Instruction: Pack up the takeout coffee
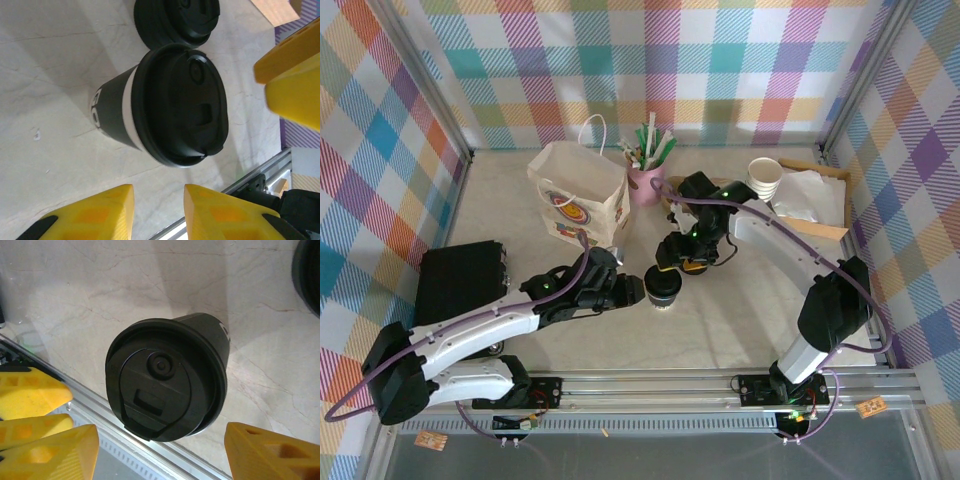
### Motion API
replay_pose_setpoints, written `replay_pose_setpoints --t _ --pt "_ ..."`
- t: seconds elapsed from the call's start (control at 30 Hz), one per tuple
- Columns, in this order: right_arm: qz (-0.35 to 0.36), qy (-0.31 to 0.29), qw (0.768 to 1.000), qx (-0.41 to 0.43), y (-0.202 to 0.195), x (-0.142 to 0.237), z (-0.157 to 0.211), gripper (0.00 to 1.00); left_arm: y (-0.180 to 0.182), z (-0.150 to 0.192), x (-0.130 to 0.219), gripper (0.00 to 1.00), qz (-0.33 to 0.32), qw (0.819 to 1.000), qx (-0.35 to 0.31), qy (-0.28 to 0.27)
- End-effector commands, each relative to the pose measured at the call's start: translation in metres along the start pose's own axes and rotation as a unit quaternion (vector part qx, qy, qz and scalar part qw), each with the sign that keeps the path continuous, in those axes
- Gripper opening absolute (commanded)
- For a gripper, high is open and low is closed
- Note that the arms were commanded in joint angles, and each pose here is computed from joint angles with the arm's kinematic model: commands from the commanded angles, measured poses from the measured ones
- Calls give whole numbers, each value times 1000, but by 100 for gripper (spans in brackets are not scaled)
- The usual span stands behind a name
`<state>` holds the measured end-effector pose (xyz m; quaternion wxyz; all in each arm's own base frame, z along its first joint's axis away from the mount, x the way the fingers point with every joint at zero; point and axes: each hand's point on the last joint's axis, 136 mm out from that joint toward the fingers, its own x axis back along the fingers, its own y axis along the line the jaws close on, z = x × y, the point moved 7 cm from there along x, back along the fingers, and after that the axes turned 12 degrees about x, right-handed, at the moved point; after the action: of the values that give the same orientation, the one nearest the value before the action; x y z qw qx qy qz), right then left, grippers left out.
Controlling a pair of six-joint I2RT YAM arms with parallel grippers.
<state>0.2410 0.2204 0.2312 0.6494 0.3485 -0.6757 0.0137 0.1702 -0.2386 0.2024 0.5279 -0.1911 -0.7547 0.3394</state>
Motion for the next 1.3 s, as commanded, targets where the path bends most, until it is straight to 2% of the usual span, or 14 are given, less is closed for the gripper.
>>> replay_pose_setpoints --t 0.0,0.47,0.67,0.93,1.27 --pt "-36 -7 999 -1 9 0 3 69 -2 6 -14 32 23 999 -15 20" --pt "-36 3 999 -16 5 -10 -3 69 6 8 -22 33 27 1000 0 15" --pt "-39 8 999 -15 5 -12 -6 70 8 10 -24 35 53 998 25 15" --pt "-39 12 999 -17 5 -14 -10 69 11 7 -20 36 74 996 44 -12" --pt "-37 25 999 -23 2 -20 -7 71 12 5 -21 37 88 994 57 -10"
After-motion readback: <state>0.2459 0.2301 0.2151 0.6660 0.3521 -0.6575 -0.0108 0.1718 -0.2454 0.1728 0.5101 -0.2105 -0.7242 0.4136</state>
